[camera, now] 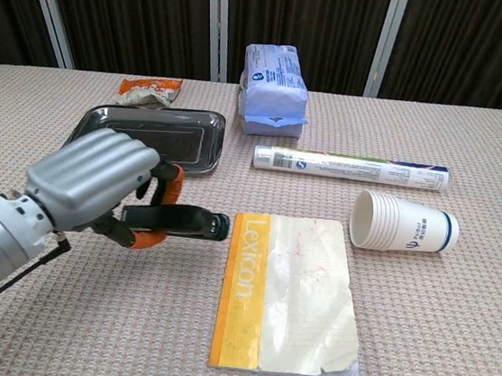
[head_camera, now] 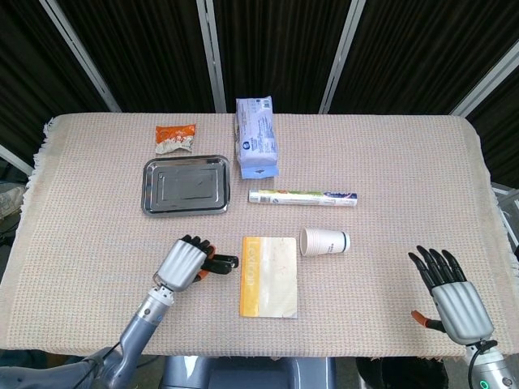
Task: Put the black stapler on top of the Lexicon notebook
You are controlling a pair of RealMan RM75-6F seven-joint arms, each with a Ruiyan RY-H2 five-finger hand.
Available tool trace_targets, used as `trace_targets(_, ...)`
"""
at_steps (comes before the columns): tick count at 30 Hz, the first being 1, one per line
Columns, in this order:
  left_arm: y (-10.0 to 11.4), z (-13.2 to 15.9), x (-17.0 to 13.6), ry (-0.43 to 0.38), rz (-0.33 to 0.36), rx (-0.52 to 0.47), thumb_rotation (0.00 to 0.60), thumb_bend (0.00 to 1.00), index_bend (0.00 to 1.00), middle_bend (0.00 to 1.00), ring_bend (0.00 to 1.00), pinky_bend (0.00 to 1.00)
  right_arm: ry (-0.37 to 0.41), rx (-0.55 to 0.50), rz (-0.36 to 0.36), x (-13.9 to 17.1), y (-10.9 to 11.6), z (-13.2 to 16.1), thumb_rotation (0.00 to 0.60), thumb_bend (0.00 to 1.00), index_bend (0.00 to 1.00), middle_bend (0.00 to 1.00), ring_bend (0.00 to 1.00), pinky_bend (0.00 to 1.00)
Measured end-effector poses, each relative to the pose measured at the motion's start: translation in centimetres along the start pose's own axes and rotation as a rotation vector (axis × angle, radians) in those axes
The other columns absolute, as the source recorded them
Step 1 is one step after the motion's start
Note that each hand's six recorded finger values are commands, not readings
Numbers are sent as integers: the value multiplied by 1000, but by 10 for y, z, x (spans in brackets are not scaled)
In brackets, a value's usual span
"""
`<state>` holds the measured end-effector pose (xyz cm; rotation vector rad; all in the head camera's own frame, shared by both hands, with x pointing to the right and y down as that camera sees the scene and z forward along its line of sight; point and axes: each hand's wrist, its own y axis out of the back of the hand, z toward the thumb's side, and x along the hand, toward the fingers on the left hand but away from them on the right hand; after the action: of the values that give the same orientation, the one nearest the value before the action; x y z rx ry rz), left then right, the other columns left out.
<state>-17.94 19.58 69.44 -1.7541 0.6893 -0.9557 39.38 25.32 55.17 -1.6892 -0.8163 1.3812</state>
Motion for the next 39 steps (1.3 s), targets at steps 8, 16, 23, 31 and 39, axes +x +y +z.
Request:
trace_targets(8, -16, 46, 42, -63, -26, -61, 600, 404, 654, 559, 516, 589, 1, -45, -1, 1, 5, -5, 600, 25, 0, 0, 0, 0)
trace_targets(16, -16, 80, 70, -99, 2, -124, 600, 400, 654, 558, 516, 590, 4, -78, -14, 3, 13, -12, 600, 25, 0, 0, 0, 0)
trace_targets(23, -16, 96, 81, -131, 13, -142, 600, 359, 534, 526, 489, 570, 4, -81, -24, 7, 16, -14, 600, 25, 0, 0, 0, 0)
trace_targets(31, -24, 100, 79, -146, -34, -154, 600, 297, 236, 441, 421, 521, -4, -83, -36, 9, 18, -15, 600, 25, 0, 0, 0, 0)
trace_targets(39, -20, 99, 77, -152, -66, -161, 600, 230, 94, 318, 327, 494, -16, -77, -35, 8, 16, -16, 600, 24, 0, 0, 0, 0)
